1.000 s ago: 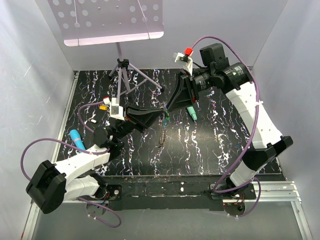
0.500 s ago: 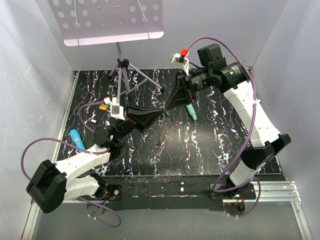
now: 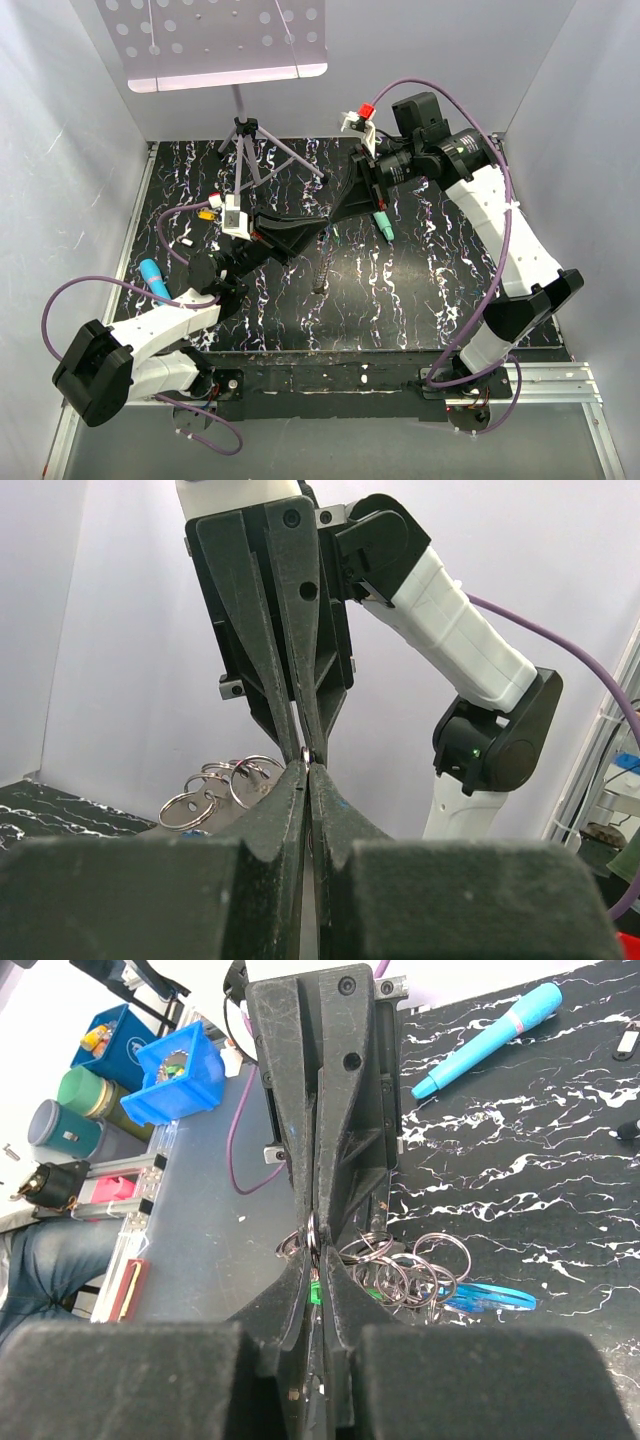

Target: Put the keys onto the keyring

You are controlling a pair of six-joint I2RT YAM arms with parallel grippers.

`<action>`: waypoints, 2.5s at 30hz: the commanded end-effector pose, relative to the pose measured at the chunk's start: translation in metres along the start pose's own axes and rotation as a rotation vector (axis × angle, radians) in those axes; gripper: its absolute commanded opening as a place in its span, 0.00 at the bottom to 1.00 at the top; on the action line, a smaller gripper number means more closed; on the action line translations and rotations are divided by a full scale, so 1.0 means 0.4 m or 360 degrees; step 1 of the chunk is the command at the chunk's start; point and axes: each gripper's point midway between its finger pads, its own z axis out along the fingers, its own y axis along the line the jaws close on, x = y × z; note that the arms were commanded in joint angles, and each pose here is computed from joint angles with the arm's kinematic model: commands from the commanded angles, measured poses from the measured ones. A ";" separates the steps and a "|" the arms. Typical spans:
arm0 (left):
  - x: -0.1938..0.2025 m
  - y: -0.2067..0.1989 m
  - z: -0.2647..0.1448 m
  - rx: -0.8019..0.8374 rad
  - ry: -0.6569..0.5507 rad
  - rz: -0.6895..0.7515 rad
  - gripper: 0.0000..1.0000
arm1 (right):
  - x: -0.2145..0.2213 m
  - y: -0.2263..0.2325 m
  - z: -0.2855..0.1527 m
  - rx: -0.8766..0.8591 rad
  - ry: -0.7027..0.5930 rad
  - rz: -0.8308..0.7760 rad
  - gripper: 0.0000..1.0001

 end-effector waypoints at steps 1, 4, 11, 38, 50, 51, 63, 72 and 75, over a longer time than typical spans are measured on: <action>-0.158 -0.110 0.010 0.0233 -0.0359 0.0198 0.00 | 0.030 0.006 0.022 0.0018 0.0055 -0.0029 0.12; -0.156 -0.107 0.008 0.0225 -0.0357 0.0200 0.00 | 0.036 0.006 0.026 0.0023 0.0066 -0.0039 0.15; -0.154 -0.106 0.005 0.0220 -0.0355 0.0198 0.00 | 0.032 0.013 0.026 0.0014 0.0063 -0.0056 0.24; -0.143 -0.098 -0.001 0.0203 -0.0337 0.0177 0.00 | 0.016 0.023 0.025 0.0020 0.0058 -0.0098 0.21; -0.120 -0.090 -0.005 0.0192 -0.0287 0.0151 0.00 | 0.006 0.014 0.021 0.0063 0.0051 -0.0098 0.22; -0.116 -0.090 -0.005 0.0191 -0.0279 0.0147 0.00 | 0.006 0.015 0.021 0.0063 0.0050 -0.0100 0.23; -0.106 -0.083 -0.009 0.0178 -0.0263 0.0148 0.00 | 0.006 0.011 0.017 0.0059 0.0042 -0.0084 0.21; -0.096 -0.078 -0.010 0.0165 -0.0239 0.0118 0.00 | 0.012 0.010 0.020 0.0030 0.0047 -0.0096 0.01; -0.089 -0.076 -0.014 0.0153 -0.0216 0.0095 0.00 | 0.014 0.009 0.019 0.0039 0.0052 -0.0101 0.01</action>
